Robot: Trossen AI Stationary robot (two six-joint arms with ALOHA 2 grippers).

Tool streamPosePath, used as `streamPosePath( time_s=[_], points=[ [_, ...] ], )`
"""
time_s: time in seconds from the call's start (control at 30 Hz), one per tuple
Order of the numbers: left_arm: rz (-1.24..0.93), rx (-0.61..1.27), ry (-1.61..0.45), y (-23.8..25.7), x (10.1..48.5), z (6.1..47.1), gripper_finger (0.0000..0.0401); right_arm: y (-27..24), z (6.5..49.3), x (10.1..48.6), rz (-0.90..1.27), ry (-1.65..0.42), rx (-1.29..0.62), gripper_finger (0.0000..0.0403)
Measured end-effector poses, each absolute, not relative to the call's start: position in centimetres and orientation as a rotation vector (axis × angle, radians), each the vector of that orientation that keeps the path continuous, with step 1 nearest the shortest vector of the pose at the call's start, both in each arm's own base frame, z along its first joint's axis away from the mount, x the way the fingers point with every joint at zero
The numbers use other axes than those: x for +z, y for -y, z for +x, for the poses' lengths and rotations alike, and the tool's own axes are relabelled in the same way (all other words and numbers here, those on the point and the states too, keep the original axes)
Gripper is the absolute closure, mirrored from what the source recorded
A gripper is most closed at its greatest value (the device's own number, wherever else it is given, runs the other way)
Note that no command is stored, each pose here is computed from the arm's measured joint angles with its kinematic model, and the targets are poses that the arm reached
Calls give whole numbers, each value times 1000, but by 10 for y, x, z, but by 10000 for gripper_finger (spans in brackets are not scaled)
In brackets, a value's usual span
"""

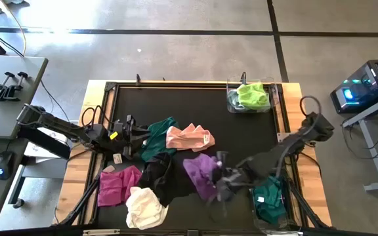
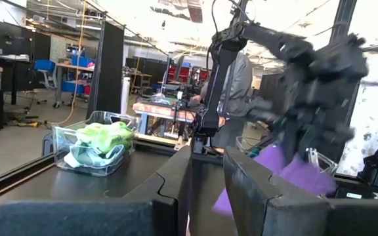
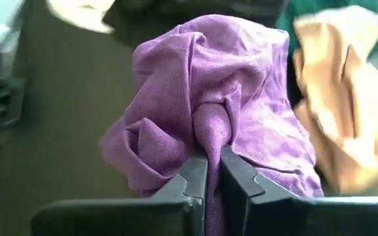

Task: Sort towels by color in basket
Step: Put the violet towel into the bottom transparent bin

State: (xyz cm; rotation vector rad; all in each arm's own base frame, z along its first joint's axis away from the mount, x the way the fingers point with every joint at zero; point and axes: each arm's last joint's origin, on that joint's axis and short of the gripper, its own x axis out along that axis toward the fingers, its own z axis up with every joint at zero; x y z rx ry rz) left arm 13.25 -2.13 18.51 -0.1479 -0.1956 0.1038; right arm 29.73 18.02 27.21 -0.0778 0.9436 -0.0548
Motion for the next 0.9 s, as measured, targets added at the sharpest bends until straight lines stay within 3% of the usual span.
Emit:
streamPosePath(
  time_s=[0.27,0.5,0.7,0.9],
  points=[
    [-132,105,195,21,185,132,323,-215,231,357,177,-1064,-212,395],
    [-131,105,195,21,185,132,323,-243,177,414,305,-844,-185,395],
    [-131,105,193,21,185,133,323,-251,142,417,582,-985,-250,395],
    [-130,106,192,21,185,133,323,-260,139,395,727,-1151,-384,395]
  ],
)
